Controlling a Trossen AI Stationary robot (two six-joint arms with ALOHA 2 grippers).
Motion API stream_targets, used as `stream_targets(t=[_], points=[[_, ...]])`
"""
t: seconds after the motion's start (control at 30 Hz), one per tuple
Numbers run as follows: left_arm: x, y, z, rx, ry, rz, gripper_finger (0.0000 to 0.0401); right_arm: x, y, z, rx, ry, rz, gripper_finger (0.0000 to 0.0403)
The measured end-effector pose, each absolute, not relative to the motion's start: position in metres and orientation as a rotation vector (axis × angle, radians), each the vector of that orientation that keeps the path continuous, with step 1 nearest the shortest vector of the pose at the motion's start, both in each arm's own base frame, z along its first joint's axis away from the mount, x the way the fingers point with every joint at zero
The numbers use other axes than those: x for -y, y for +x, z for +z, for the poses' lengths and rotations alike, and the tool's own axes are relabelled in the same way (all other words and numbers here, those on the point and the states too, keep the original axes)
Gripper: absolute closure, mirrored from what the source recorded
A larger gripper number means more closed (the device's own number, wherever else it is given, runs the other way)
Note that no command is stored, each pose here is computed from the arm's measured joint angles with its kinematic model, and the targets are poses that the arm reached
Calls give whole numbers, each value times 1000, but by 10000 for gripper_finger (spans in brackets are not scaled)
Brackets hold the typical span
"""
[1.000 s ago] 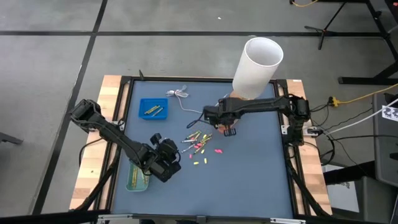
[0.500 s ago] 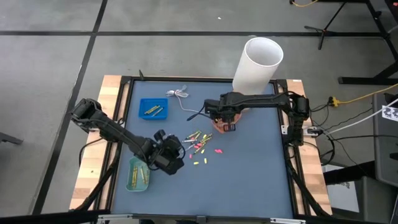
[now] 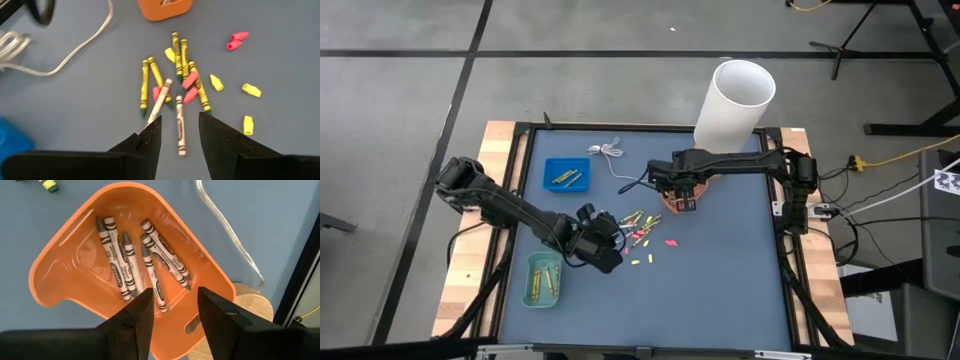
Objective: Sort crayons
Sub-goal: Put the gray crayon into the orange bin
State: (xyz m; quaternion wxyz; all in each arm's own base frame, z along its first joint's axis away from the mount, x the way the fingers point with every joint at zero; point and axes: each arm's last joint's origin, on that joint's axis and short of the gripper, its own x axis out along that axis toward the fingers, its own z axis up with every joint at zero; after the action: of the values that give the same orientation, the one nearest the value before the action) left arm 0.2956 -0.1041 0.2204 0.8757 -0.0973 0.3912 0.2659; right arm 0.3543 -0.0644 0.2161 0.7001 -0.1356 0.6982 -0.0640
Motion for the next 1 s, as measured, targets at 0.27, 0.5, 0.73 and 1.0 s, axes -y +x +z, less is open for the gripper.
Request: stream_targets(t=[0.27, 0.5, 0.73, 1.0], points=[[86, 305, 221, -827, -205, 536, 287, 63, 349, 216, -1612, -300, -129, 254], [75, 309, 222, -831, -201, 556, 287, 62, 338, 216, -1721, -279, -120, 254], [68, 314, 217, -878, -207, 504, 287, 59, 324, 232, -1755, -243, -139, 254], [62, 329, 191, -955, -199, 456, 287, 54, 297, 283, -1585, -159, -235, 254]])
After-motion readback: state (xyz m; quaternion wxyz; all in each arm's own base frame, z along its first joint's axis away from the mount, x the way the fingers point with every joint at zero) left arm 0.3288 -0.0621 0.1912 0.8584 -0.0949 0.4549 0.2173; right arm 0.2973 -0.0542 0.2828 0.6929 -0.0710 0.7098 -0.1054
